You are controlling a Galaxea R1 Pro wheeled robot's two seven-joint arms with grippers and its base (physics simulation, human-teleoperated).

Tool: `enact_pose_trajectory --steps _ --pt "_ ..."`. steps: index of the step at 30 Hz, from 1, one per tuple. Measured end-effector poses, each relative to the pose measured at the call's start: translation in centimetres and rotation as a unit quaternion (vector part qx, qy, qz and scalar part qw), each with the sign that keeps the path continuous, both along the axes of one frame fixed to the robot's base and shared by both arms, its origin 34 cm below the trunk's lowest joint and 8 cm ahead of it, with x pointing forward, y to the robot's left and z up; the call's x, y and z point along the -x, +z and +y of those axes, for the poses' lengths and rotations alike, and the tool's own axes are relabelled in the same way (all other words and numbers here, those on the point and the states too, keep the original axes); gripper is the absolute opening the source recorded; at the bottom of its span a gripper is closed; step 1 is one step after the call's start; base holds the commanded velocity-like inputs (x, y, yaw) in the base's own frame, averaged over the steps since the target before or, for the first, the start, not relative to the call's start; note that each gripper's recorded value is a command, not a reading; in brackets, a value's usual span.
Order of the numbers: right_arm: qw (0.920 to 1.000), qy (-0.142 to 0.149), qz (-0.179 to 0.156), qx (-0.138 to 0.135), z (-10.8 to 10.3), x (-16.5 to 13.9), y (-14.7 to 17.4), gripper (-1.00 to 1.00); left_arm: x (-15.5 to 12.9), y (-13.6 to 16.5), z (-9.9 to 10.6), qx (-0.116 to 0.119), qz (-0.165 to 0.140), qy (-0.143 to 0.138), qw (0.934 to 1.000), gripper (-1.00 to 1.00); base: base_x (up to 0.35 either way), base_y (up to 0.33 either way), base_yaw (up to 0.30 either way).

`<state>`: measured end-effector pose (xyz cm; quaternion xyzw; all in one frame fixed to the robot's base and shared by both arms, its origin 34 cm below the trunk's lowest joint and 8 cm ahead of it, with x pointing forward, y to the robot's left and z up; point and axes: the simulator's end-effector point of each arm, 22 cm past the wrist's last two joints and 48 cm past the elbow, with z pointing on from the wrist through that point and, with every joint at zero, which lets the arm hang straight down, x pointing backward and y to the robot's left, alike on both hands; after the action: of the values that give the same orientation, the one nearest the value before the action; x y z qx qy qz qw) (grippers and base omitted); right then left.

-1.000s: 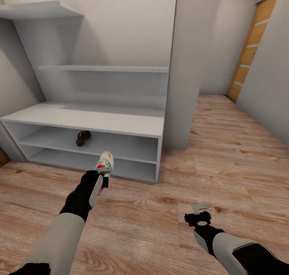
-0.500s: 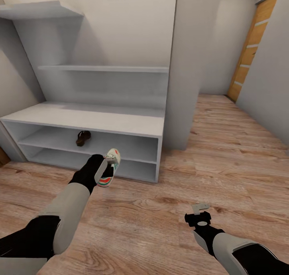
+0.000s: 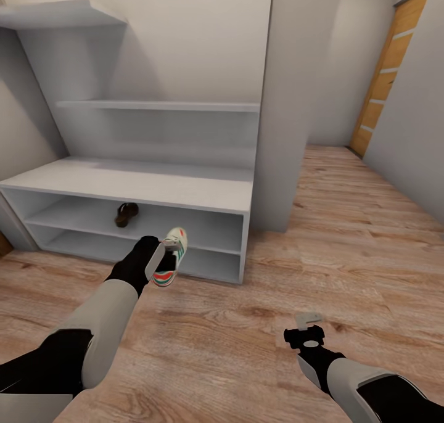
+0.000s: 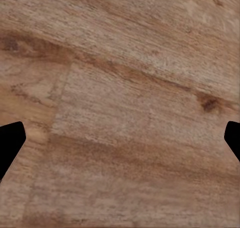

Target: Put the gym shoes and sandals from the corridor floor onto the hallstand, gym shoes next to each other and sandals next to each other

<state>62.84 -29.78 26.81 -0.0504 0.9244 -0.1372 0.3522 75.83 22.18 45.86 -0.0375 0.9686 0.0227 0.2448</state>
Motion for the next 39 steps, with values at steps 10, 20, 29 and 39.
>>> enact_pose_trajectory --steps 10,20,29,39 --pt "1.0000 0.000 -0.001 0.000 0.0 0.0 0.0 1.00 -0.1 0.0 -1.3 0.025 -0.002 -0.013 0.9996 -1.00 0.121 0.000 0.000" --pt "1.0000 0.000 -0.001 0.000 -0.1 0.0 0.0 1.00 -0.1 0.0 -1.4 0.027 -0.003 -0.015 0.9995 -1.00 0.131 -0.009 0.000" --pt "1.0000 -0.001 -0.002 0.001 -0.2 0.0 0.1 1.00 -0.1 -0.1 -1.4 0.028 -0.001 -0.013 0.9995 -1.00 0.154 -0.038 0.000" --pt "1.0000 -0.001 -0.002 0.001 -0.3 0.0 0.1 1.00 0.4 -0.8 -1.4 0.028 0.008 -0.014 0.9995 -1.00 0.141 -0.055 0.000"
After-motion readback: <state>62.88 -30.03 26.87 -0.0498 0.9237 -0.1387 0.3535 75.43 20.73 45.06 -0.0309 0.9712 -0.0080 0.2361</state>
